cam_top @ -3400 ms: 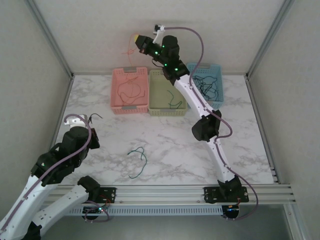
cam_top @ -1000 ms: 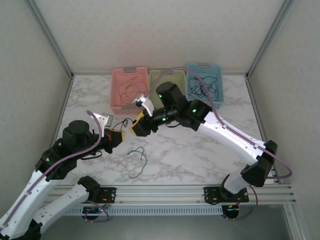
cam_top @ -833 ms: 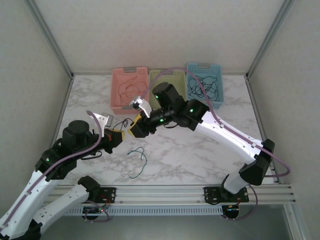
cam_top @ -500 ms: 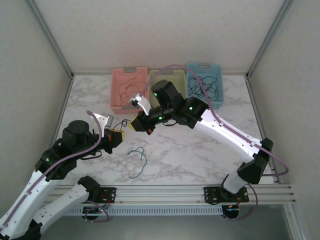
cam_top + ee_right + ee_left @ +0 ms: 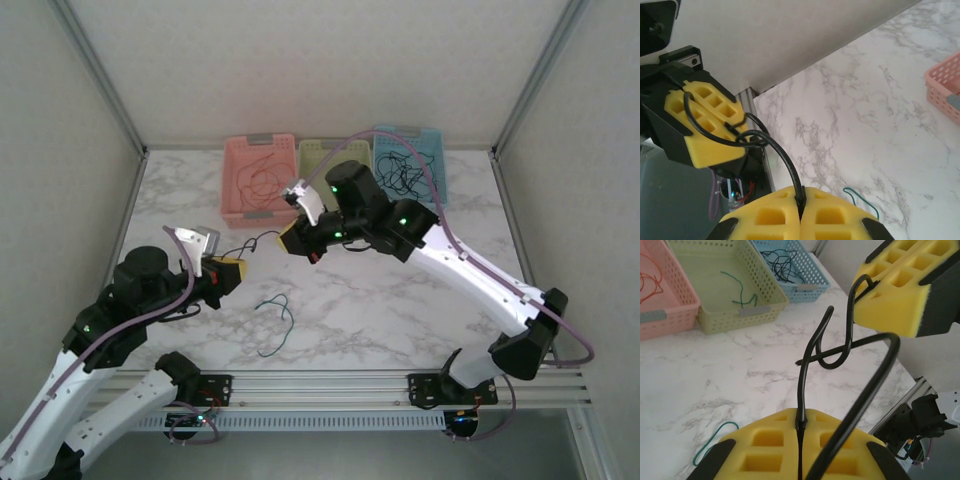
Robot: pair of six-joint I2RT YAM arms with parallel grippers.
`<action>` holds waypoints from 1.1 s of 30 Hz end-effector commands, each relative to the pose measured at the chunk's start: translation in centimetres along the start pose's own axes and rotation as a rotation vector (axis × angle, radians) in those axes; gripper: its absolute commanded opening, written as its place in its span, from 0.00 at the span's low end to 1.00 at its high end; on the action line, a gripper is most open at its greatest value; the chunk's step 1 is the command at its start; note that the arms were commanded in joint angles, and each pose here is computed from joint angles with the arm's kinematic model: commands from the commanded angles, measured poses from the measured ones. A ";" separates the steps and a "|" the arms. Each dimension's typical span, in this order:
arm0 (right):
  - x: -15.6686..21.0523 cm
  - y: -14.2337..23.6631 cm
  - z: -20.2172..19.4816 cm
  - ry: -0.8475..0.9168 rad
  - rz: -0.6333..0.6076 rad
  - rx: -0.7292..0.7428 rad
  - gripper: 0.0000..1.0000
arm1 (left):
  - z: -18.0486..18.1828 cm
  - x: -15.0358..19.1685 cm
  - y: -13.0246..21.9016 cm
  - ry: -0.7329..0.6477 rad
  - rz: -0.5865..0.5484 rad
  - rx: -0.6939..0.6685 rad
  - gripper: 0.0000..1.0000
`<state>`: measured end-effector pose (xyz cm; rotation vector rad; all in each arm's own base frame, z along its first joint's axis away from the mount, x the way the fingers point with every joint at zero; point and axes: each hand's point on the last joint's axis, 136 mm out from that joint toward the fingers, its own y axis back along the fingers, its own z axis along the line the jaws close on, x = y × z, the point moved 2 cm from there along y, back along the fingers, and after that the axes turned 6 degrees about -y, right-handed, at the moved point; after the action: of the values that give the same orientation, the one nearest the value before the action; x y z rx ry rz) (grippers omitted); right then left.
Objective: Untangle the cables
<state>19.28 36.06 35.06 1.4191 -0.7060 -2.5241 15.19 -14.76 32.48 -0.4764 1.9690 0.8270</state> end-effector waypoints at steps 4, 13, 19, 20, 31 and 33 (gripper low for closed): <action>-1.8 5.4 -5.2 -0.099 -0.187 0.241 0.00 | 1.0 0.3 2.1 0.034 -0.022 -0.077 0.00; -1.8 8.2 -7.5 -0.147 -0.258 0.337 0.00 | 1.6 0.7 2.3 0.042 -0.030 -0.114 0.00; -2.7 9.4 -7.8 -0.139 -0.292 0.364 0.00 | 2.2 1.3 1.7 0.048 -0.008 -0.137 0.02; -2.8 9.4 -7.7 -0.139 -0.294 0.360 0.00 | 2.2 1.3 1.8 0.048 -0.011 -0.139 0.16; -3.9 11.9 -10.8 -0.149 -0.336 0.567 0.00 | 2.9 1.1 2.5 0.046 -0.032 -0.190 1.00; -3.5 13.6 -13.8 -0.191 -0.345 0.752 0.00 | 3.7 1.2 2.8 0.049 -0.039 -0.240 1.00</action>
<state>28.84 24.75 37.82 1.5796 -1.3141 -2.8489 14.88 -11.69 31.41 -0.6077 1.9325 0.9611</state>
